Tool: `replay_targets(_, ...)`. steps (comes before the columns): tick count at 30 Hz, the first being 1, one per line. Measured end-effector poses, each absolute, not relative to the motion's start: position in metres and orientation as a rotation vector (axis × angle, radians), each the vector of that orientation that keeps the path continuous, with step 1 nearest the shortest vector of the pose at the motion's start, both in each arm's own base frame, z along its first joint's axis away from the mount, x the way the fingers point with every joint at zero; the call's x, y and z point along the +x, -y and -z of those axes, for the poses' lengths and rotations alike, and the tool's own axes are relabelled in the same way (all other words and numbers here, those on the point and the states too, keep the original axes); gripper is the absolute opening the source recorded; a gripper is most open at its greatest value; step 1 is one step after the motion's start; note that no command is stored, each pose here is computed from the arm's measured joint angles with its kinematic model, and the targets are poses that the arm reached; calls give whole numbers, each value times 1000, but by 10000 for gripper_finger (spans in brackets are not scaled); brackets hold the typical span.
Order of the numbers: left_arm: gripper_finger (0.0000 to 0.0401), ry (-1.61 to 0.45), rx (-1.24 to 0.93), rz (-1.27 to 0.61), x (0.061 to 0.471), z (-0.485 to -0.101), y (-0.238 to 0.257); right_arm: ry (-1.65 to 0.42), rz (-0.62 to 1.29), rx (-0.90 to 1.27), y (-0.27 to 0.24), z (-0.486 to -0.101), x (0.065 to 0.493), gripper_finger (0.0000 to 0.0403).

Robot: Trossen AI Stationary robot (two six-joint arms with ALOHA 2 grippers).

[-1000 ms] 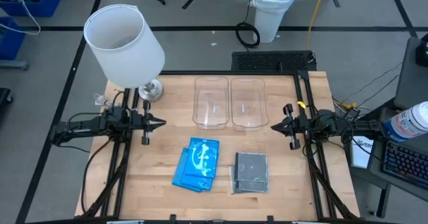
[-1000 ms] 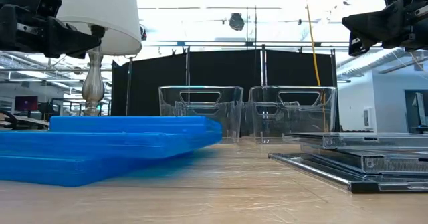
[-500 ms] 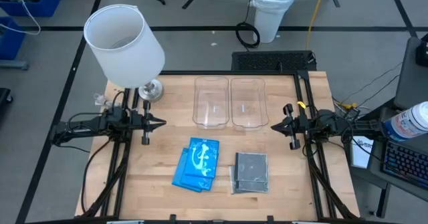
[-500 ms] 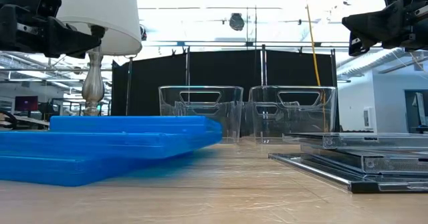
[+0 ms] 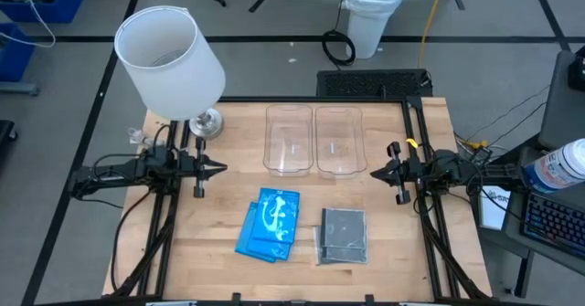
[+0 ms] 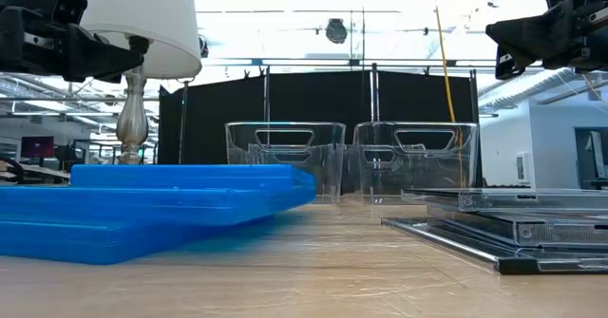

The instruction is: Pick & place jewel cases by type

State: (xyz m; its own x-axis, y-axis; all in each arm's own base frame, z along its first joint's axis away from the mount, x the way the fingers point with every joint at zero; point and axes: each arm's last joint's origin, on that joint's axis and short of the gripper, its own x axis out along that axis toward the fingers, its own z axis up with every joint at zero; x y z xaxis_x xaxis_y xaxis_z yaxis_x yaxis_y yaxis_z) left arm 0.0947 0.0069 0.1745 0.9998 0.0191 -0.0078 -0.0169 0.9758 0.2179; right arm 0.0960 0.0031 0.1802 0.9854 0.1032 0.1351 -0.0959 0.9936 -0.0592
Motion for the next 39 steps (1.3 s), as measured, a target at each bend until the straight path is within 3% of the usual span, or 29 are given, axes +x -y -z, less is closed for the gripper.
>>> replay_targets(32,33,-9,186,-18,95,-175,-7,159,-101,-51,-3,-182,96,0)
replay_targets(39,33,-7,95,-18,95,-175,-7,149,-121,180,-3,-182,96,0)
